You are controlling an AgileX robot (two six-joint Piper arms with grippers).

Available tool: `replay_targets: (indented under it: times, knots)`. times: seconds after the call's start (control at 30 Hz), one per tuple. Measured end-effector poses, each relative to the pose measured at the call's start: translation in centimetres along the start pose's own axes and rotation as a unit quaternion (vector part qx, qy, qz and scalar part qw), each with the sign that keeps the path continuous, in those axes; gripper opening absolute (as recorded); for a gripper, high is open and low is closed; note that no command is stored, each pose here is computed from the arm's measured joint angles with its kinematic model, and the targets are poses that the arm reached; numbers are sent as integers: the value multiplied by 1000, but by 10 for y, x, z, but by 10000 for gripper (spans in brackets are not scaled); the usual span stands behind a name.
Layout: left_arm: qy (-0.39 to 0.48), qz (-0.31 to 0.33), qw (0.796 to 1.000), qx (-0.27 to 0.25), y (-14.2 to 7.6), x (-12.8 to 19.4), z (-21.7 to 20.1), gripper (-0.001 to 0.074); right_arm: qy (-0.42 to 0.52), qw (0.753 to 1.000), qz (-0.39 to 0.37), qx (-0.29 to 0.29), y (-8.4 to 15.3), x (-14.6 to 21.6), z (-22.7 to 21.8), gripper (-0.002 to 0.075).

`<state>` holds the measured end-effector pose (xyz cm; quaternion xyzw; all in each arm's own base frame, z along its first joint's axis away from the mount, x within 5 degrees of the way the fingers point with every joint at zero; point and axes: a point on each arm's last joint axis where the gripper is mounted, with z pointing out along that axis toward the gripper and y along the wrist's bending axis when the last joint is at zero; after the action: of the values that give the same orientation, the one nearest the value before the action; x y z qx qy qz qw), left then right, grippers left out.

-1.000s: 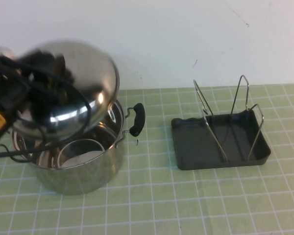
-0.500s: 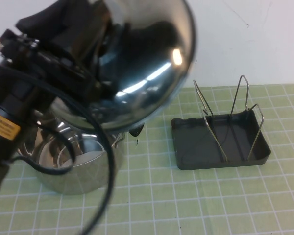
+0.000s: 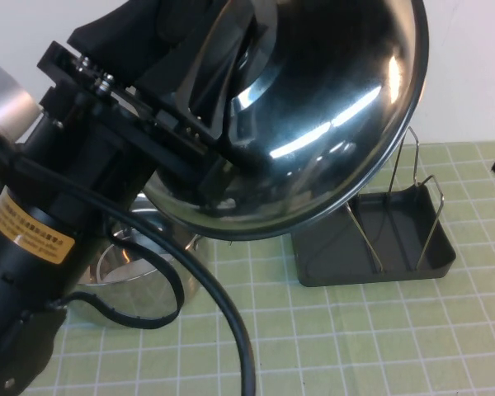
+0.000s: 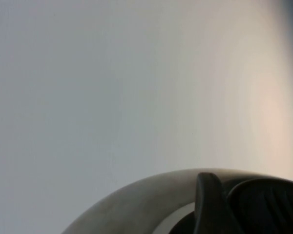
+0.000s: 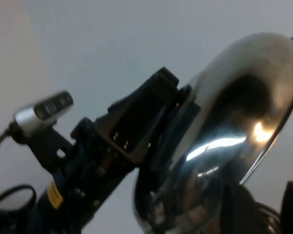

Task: Put pot lid on rack
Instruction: Hand over the pot lid

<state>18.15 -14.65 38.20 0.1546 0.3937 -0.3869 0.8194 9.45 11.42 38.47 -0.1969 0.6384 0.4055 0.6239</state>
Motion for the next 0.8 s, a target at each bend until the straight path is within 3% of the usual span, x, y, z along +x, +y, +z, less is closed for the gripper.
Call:
replay_targets:
  times: [0.17,0.23,0.3,0.47,0.6,0.8]
  knots:
    - [-1,-34,999,0,0,0,0,319,-27,996,80,0,-1,-4,2,496]
    - [0,-47,999,2,0,0,0,319,-27,995,95,3,-2,-2,9,575]
    - [1,-53,999,7,-1,0,0,319,-18,993,114,8,-3,3,19,607]
    - [3,-51,999,11,-2,0,0,318,6,988,154,15,-7,18,51,630]
    - [5,-53,999,12,-2,1,0,318,-42,986,160,-25,-3,18,68,618]
    - [11,-44,999,30,-5,2,0,318,-54,983,168,-45,-3,27,84,452]
